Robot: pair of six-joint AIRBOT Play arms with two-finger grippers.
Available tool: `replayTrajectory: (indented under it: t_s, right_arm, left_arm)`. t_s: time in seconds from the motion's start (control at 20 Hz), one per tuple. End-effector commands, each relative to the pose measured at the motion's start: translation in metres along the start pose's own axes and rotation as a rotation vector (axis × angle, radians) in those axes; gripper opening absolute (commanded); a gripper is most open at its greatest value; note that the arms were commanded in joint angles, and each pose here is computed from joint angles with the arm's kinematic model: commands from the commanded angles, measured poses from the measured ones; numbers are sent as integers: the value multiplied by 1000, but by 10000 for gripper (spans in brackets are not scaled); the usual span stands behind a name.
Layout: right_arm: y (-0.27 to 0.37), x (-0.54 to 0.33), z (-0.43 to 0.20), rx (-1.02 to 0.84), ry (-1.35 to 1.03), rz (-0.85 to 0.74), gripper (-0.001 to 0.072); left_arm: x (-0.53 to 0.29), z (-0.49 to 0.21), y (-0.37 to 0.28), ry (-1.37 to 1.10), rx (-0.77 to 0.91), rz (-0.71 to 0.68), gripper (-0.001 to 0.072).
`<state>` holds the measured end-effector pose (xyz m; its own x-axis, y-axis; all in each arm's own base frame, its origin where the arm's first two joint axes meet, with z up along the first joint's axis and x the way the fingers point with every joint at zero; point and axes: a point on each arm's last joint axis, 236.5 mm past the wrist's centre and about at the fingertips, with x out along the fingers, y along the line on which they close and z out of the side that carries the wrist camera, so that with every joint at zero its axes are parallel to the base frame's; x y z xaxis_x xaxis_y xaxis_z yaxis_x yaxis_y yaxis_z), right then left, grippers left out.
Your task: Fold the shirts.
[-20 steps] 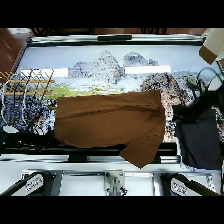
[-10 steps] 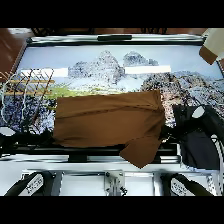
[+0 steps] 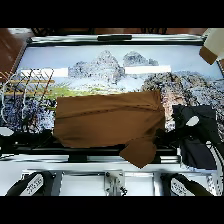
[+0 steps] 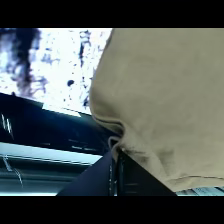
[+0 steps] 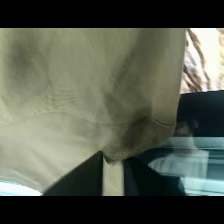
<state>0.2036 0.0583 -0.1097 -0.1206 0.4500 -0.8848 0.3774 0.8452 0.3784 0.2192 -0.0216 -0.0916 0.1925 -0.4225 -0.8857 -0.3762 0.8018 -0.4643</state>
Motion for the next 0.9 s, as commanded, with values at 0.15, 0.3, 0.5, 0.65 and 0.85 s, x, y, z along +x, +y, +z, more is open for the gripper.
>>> replayTrajectory:
  t_s: [0.15, 0.3, 0.5, 0.65, 0.85]
  right_arm:
    - [33, -26, 13, -110, -23, 86, 57]
    - [72, -79, 48, -222, -148, 137, 57]
    - [108, -137, 116, -240, -407, 153, 57]
    - [136, -132, 155, -297, -432, 137, 57]
    - [154, -132, 220, -223, -509, 158, 58]
  left_arm:
    - [-18, 25, -12, -63, 90, -9, 32]
    - [-58, 60, -38, -156, 201, -23, 31]
    - [-105, 112, -74, -324, 262, -58, 31]
    - [-98, 139, -89, -325, 284, -74, 32]
    - [-68, 178, -83, -265, 200, -79, 33]
